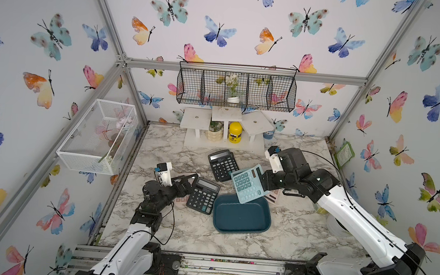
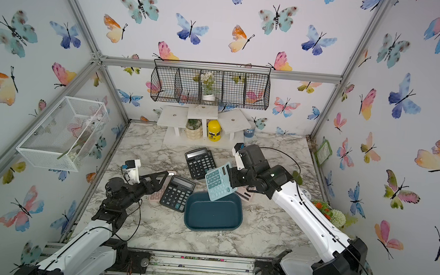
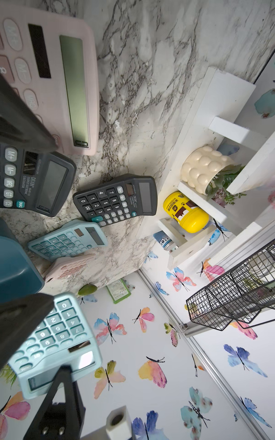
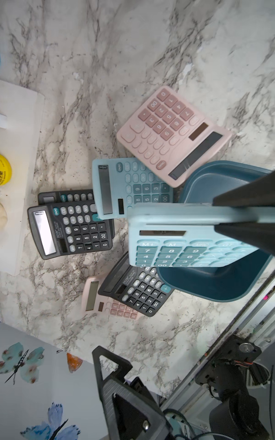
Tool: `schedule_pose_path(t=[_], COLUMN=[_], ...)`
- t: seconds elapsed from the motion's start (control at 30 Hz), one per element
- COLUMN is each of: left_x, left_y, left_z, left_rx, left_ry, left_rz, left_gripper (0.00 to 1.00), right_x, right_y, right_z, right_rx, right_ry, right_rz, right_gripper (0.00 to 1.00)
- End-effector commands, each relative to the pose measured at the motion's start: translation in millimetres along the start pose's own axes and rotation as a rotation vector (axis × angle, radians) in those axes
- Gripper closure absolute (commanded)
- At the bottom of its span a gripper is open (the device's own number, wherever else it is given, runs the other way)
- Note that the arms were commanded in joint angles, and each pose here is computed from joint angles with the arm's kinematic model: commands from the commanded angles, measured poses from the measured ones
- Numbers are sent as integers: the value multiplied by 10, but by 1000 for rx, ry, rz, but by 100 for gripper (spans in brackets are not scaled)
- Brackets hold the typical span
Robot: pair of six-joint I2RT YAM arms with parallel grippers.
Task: Put the calculator in the storage box
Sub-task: Place the calculator in the storage box.
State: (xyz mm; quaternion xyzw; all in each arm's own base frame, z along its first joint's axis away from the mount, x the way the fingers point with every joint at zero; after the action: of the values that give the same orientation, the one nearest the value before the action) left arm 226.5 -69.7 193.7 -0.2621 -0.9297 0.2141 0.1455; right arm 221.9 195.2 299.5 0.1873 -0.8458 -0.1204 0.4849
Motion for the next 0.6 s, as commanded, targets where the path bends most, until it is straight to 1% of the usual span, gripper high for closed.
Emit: schedule_pose_path(t=[0.0,0.2,0.33,0.5,0.57], left_x=[-12,-3,-1,7,12], left_y=[-26,-33,-27,-35,-35], left_z=[-103,-110,-109,-125,-128], left_rx=[-27,-28,-26,-32,-33], left_ry=[-23,-22,-20,-25,-26], left_rz=[-12,-17,-23,-24,-28], left_gripper=[1,1,1,1,1], right_x=[68,26,-83,-316,-402], right_y=[-131,12,153,271,296], right_z=[203,410,512,612,640], right_rx=[-33,19,77,134,145], right_ry=[35,36,30,32,36], right_rz=[225,440,588,716,735], right_gripper=[99,99,99,99,97])
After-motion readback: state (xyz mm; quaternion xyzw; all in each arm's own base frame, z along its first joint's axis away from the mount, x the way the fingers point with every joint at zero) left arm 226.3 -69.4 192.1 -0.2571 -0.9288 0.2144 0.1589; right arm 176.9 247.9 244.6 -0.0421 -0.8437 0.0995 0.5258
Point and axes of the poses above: each gripper's point midway between its finger pads, its own x axis back along the fingers, its own y axis along the line the jaws close on, z = x × y, the point moved 8 cm from there along x, back along the fingers, and after that the axes turned 15 degrees about -x, right-handed, at the moved point
